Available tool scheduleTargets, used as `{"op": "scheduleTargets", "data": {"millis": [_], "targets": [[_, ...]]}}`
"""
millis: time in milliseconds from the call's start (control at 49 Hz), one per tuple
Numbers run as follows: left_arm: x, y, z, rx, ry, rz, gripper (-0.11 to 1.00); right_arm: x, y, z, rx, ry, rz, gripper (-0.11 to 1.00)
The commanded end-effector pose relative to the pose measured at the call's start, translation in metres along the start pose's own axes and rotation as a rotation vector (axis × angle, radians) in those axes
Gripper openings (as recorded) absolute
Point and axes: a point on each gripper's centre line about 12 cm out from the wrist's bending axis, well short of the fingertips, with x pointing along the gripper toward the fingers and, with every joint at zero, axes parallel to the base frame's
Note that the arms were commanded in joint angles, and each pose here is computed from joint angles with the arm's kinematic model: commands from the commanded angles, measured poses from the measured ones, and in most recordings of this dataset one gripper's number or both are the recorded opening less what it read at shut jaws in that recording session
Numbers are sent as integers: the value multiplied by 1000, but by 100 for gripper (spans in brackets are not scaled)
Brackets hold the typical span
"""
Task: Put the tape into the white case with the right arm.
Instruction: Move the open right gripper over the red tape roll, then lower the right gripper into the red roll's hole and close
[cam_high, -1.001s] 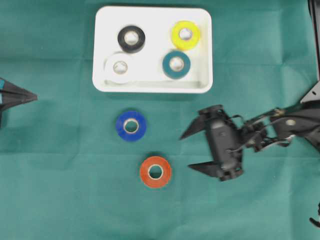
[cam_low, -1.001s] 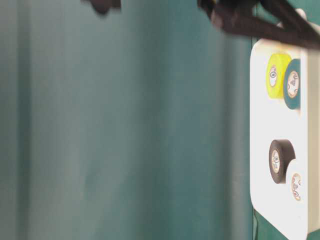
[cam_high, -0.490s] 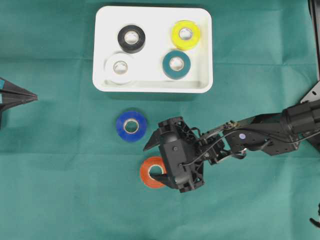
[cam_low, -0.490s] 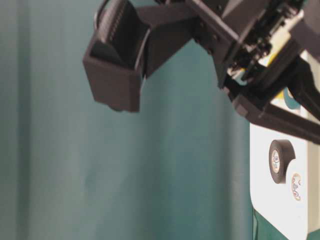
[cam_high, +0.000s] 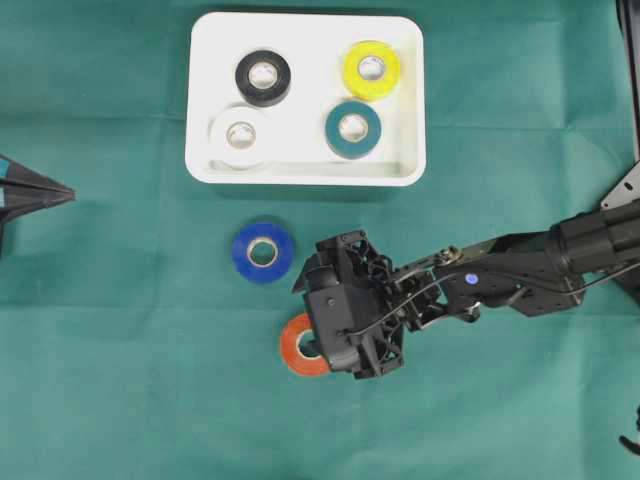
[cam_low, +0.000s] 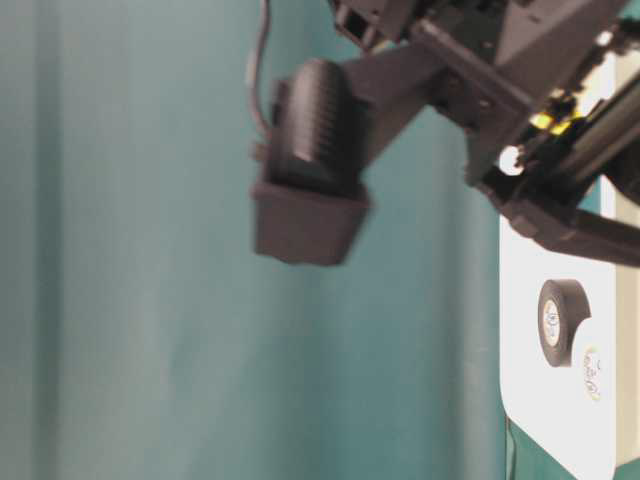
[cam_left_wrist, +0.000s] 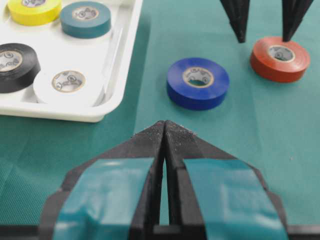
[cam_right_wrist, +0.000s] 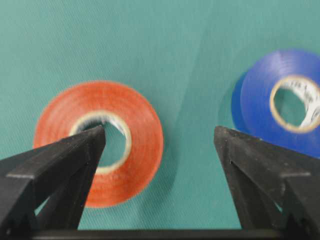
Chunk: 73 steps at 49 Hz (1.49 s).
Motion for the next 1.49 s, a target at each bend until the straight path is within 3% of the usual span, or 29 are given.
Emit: {"op": "scheduleTargets", "data": {"millis": [0,858,919,1083,1144,1267,1471], "targets": [[0,0,4,1,-11,1,0,-3,3,12,-6,-1,-13,70],[0,0,4,2,-11,0,0,18,-3,9,-1,55,-41,68],[0,0,4,2,-11,0,0,18,-3,9,-3,55,-41,61],[0,0,4,0,-11,0,0,17,-2,9,-3,60,-43,17],[0,0,4,1,-11,1,0,17,-2,8,-5,67,-46,9],[0,0,4,1,-11,1,0,16,-2,8,-6,67,-46,2],[0,0,4,2,-11,0,0,15,-1,9,-7,64,-45,2]]}}
